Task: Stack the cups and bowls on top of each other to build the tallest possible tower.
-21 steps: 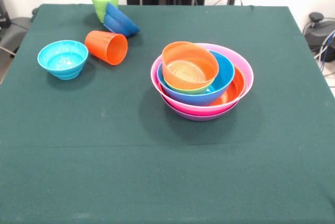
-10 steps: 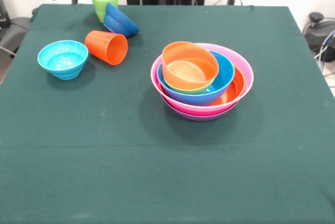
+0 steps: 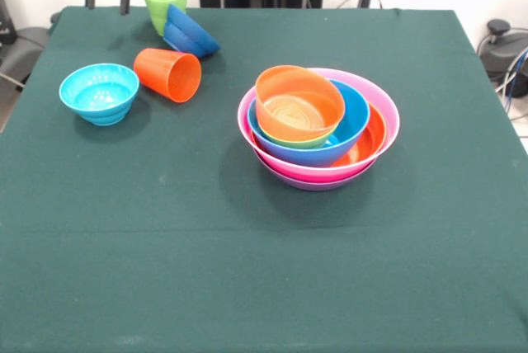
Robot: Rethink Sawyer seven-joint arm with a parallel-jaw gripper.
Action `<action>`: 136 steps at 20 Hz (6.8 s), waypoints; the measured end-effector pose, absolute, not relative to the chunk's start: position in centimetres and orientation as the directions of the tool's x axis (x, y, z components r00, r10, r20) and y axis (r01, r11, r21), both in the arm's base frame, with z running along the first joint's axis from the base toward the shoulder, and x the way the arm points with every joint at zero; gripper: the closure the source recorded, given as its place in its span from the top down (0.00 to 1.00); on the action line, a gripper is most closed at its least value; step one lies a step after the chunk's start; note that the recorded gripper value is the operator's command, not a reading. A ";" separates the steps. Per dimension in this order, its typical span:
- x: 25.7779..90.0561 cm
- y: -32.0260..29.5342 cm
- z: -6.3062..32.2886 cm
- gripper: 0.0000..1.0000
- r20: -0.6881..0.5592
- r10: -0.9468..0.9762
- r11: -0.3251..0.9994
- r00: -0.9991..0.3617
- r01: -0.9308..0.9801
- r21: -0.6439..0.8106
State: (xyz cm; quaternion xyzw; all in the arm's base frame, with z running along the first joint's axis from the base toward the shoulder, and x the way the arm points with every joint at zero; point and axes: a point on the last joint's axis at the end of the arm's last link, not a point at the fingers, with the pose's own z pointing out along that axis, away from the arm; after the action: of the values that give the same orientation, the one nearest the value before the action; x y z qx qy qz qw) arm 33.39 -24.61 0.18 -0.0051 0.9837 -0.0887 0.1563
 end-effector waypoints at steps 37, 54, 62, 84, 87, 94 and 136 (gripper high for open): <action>22.8 -23.2 0.8 1.00 -0.347 0.072 0.990 -0.935 0.109 -0.088; 22.8 -21.2 0.7 1.00 -0.338 0.105 0.979 -0.935 0.157 -0.128; 24.6 -18.6 1.6 1.00 -0.342 0.041 0.979 -0.939 0.106 -0.175; 28.9 -16.4 4.7 1.00 -0.295 -0.112 0.955 -0.949 -0.021 -0.297; 29.0 -16.7 5.2 1.00 -0.284 -0.111 0.950 -0.952 -0.018 -0.312; 29.5 -17.1 5.9 1.00 -0.291 -0.104 0.944 -0.951 -0.003 -0.330; 26.2 -20.5 2.0 1.00 -0.364 -0.032 0.985 -0.931 0.033 -0.172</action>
State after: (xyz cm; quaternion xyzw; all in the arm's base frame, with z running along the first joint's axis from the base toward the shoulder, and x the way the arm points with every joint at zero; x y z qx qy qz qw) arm 26.16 -20.55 2.04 0.0003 0.9787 -0.0877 0.1857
